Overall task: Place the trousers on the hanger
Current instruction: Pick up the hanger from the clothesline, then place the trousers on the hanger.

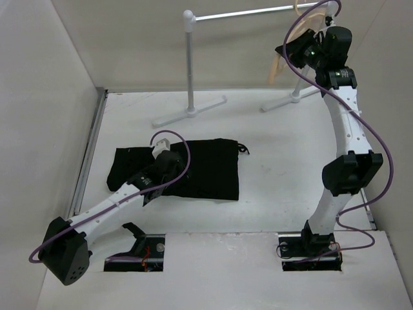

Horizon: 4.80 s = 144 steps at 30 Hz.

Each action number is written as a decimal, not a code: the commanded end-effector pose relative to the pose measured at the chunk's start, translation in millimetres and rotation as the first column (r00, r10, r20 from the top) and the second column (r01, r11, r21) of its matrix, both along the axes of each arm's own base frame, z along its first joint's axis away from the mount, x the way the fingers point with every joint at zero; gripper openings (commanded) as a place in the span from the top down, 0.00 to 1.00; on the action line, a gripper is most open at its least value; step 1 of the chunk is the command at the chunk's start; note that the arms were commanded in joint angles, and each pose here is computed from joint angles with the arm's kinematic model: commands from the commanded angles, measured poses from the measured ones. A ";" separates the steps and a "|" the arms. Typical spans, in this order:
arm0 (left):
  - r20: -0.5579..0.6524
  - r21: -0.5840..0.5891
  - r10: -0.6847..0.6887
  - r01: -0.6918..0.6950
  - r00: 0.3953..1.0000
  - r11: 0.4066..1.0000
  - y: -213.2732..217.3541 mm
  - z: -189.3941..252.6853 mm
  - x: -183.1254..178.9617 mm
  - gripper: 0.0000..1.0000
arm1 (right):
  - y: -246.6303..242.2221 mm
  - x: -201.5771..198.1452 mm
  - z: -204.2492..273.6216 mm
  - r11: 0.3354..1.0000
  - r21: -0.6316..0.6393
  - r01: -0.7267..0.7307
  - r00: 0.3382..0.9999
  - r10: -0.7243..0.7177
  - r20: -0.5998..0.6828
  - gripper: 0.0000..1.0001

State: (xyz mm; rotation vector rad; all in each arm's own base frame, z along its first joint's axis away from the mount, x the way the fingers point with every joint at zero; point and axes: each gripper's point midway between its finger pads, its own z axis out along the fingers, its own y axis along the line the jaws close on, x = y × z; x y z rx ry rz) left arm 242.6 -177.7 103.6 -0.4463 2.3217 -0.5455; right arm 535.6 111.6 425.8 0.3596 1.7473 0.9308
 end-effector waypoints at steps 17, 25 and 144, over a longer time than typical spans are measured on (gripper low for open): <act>0.079 -0.071 0.017 -0.011 0.997 0.997 -6.5 40.4 18.2 0.48 | 21.6 -78.4 45.1 0.992 0.008 -0.126 0.968 0.121 0.219 0.82; 0.167 -0.120 -0.032 0.052 0.985 0.991 -25.1 100.0 38.9 0.48 | 33.8 -111.2 17.6 0.985 -0.006 -0.175 0.967 0.173 0.188 0.82; 0.106 0.161 -0.016 -0.001 0.994 0.987 -13.6 2.5 4.6 0.98 | 141.2 -245.7 -325.3 0.933 0.058 -0.354 0.819 0.339 -0.463 0.31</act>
